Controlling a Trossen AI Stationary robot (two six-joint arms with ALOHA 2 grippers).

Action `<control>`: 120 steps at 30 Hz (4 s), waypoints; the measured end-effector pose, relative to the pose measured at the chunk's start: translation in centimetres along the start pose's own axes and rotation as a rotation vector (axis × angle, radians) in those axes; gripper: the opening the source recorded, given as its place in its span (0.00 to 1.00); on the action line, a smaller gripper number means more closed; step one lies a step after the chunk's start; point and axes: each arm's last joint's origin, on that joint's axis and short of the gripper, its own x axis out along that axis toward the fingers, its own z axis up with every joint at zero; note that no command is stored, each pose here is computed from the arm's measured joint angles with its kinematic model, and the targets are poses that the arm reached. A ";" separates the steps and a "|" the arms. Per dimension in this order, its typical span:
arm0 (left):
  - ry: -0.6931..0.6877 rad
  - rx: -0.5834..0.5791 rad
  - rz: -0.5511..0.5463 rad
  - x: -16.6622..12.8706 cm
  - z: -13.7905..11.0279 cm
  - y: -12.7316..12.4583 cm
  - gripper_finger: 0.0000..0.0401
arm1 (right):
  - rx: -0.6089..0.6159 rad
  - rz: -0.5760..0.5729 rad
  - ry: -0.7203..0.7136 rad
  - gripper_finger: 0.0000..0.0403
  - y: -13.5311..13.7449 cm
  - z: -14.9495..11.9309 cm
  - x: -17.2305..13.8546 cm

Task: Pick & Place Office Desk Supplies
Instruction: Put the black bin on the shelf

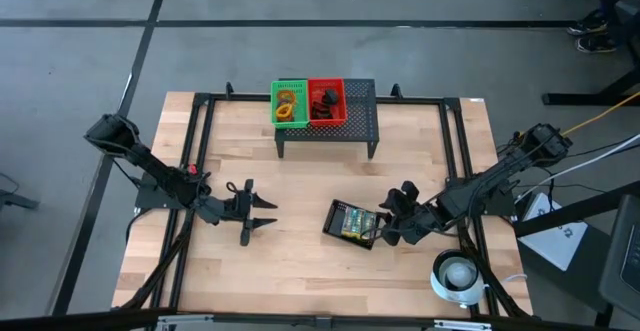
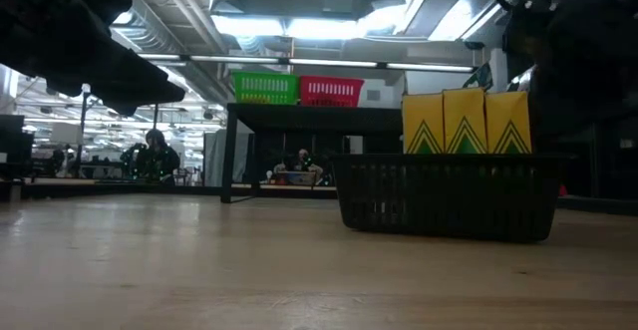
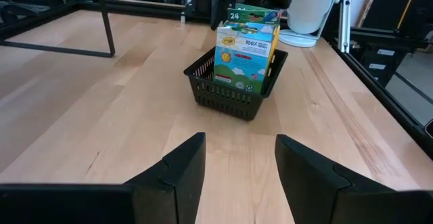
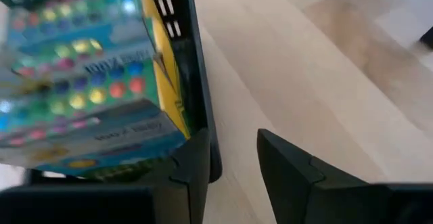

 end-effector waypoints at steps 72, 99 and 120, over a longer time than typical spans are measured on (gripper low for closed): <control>0.022 -0.003 -0.024 0.0 -0.2 0.0 0.44 | 0.076 -0.018 -0.199 0.01 4.7 22.6 -8.3; 0.045 0.010 -0.105 0.0 -0.2 -0.3 0.44 | 0.622 -0.557 -0.343 0.01 -6.6 28.8 -13.5; 0.117 0.012 -0.342 -0.2 -0.4 -0.9 0.44 | 0.863 -0.634 -0.268 0.02 -9.2 25.7 -5.8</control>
